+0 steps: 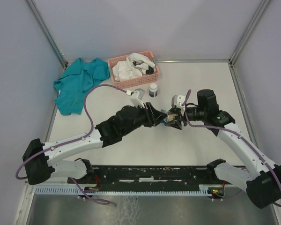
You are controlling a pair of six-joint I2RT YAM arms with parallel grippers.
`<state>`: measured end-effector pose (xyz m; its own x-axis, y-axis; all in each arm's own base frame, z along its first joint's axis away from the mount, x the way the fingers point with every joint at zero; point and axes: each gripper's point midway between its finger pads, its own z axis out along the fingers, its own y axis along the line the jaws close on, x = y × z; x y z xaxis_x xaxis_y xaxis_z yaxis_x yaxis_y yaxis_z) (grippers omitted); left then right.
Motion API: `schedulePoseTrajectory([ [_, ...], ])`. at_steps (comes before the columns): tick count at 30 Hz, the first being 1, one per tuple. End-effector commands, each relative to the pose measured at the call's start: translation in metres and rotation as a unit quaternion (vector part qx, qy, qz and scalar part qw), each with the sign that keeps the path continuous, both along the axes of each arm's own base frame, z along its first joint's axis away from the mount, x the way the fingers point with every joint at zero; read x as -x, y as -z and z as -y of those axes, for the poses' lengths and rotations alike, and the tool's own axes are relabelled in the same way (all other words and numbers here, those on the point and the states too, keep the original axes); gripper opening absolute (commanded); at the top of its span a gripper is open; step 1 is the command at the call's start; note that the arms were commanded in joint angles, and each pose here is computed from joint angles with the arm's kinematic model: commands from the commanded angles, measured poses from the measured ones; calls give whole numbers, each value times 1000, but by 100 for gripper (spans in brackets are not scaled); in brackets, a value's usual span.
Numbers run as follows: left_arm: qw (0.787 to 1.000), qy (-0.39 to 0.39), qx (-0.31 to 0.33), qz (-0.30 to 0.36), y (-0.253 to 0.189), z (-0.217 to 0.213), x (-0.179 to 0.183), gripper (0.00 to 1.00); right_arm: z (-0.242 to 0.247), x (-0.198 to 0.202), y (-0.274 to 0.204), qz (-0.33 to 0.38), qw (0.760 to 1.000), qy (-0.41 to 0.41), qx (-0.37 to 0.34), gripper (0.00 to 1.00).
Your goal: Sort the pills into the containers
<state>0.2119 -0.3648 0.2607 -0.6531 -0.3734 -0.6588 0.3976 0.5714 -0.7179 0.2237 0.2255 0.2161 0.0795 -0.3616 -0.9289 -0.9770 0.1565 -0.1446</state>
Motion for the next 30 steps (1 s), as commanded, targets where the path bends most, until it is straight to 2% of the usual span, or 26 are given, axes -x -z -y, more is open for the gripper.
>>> schedulePoseTrajectory([
  [1,987,111,-26,111,2,3,21,35,-17,18,-28,-15,996,-63,-63,1],
  [3,974,166,-23,154,6,3,32,30,-22,26,-33,-39,992,-84,-84,1],
  [6,950,237,-18,202,9,-1,46,29,-27,38,-45,-65,985,-115,-112,1],
  [9,914,291,-53,278,17,-9,54,29,-29,51,-53,-90,976,-150,-130,0],
  [11,893,308,-75,320,20,-13,57,31,-29,58,-56,-110,969,-174,-135,1],
  [13,885,305,-93,340,20,-17,51,35,-29,58,-57,-116,969,-174,-133,1],
  [15,885,297,-96,345,16,-19,44,42,-30,52,-55,-113,973,-157,-128,1],
  [17,899,266,-91,336,8,-22,31,55,-30,47,-54,-110,976,-142,-124,1],
  [20,930,198,-68,303,-6,-30,13,77,-29,44,-51,-102,979,-132,-116,1],
  [21,942,170,-54,283,-12,-33,8,89,-28,43,-50,-98,980,-128,-114,0],
  [22,954,144,-38,260,-20,-36,3,97,-28,42,-49,-94,981,-125,-111,0],
  [25,967,131,26,216,-45,-40,13,99,-26,38,-44,-84,985,-116,-100,1],
  [30,969,116,121,182,-74,-57,33,99,-24,33,-38,-69,989,-102,-85,1],
])
